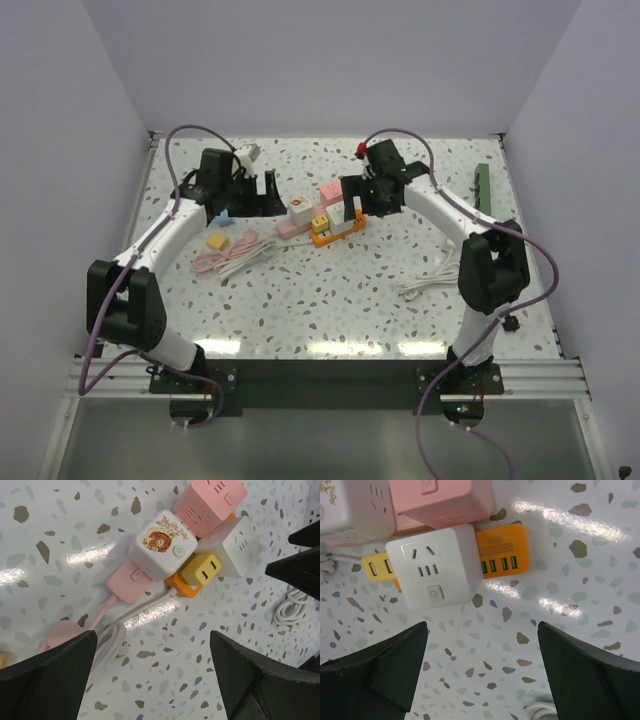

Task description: Pull the plug off the socket

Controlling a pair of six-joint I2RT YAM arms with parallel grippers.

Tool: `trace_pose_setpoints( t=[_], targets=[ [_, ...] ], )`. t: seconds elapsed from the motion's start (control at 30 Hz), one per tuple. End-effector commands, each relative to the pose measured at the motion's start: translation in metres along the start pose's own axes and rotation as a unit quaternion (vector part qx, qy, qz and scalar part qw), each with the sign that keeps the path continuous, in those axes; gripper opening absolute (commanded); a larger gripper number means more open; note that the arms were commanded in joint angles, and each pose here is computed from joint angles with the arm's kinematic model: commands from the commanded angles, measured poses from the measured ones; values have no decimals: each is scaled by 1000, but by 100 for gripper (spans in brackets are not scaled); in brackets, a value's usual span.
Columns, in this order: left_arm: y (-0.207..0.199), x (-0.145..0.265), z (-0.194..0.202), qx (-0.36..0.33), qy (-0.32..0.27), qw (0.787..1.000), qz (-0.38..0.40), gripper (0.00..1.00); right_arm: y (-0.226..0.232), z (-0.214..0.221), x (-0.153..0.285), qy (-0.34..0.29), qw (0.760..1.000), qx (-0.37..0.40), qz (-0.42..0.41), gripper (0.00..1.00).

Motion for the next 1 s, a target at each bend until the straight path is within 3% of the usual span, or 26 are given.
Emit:
trace_pose_setpoints(
  t=[0.0,0.23,0.33,0.47,0.5,0.6,0.97],
  targets=[
    [-26,-1,-11,-7,-26,999,29,100,34,-13,-11,-25,998,40,-50,94],
    [-61,-11,2,-21,-10,998,65,100,59,-2,-41,0,995,89,-36,94],
    [-66,-14,8,-19,-7,997,70,100,56,2,-57,8,996,88,-6,85],
    [-73,-21,17,-38,8,996,79,100,51,8,-63,16,997,76,4,43],
    [-75,-21,17,-46,9,996,80,100,48,12,-58,20,997,78,7,19],
    [-85,-25,21,-82,20,992,95,100,42,26,-44,34,995,90,-3,0],
    [-125,-69,57,-288,72,953,67,100,25,62,-3,85,992,92,-4,0]
  ],
)
Point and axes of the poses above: each gripper's point midway between its finger pads, its own x axis back along the fingers, its own y axis along the line the jaws close on, z = x × y, the point moved 3 cm from there along x, back along the fingers, and after that the axes turned 15 degrees about -x, right-handed, at the moved point
